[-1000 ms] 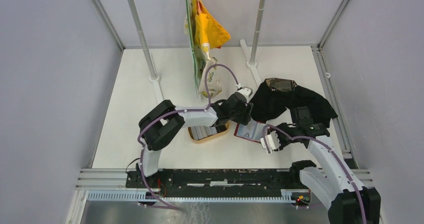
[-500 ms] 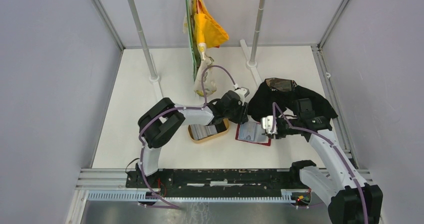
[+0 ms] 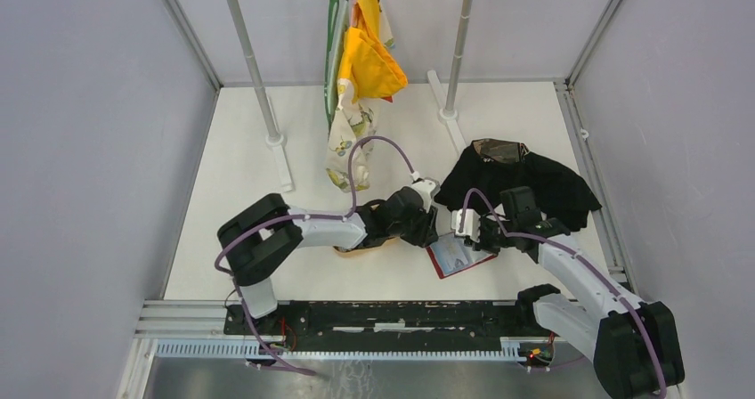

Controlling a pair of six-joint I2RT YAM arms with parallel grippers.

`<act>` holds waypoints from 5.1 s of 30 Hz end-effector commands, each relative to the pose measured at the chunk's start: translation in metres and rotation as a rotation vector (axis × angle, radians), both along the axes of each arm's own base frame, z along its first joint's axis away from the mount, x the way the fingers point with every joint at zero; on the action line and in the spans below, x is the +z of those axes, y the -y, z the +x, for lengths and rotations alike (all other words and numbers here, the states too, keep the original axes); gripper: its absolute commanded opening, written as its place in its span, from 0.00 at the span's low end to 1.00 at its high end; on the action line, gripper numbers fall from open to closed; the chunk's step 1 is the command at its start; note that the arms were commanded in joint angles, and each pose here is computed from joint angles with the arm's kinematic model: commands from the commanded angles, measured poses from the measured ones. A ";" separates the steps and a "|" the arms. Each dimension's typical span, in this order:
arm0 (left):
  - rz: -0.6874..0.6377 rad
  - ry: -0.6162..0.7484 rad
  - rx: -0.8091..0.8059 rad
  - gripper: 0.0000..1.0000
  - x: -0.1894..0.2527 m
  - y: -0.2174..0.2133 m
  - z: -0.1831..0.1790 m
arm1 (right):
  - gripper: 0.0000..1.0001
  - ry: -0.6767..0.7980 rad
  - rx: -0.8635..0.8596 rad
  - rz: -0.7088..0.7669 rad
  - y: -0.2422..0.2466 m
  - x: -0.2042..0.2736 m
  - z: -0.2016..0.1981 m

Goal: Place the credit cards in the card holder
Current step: Turn over the card slot in the card holder, then pick up the credit card from the storage box.

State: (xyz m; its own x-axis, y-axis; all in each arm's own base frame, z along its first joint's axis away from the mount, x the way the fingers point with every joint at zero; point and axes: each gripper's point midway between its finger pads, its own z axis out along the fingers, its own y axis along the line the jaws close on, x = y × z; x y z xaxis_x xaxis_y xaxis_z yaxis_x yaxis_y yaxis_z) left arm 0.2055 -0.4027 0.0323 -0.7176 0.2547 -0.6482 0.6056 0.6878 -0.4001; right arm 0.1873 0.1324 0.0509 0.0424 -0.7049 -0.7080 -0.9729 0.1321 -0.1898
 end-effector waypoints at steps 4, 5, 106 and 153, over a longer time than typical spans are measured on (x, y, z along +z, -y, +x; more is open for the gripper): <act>-0.206 0.174 0.072 0.47 0.092 -0.002 0.006 | 0.20 0.051 -0.015 -0.092 0.012 -0.018 0.006; -0.237 0.177 0.062 0.47 0.098 -0.004 0.001 | 0.19 0.046 -0.005 -0.098 0.013 -0.021 0.003; -0.450 -0.130 0.105 0.53 0.049 0.041 -0.045 | 0.14 -0.109 0.152 -0.132 -0.007 -0.043 -0.033; -0.375 0.238 0.048 0.54 0.113 0.012 -0.026 | 0.40 0.137 -0.221 0.175 0.023 0.057 0.036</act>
State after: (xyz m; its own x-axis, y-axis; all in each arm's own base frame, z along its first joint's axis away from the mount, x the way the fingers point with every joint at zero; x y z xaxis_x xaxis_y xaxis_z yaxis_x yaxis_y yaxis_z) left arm 0.1637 -0.4519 0.1347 -0.6851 -0.0693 -0.7252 0.6354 0.4301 -0.6414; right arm 0.2301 0.0960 0.0973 -0.0741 -0.6113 -0.7879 -0.8517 0.4498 -0.2689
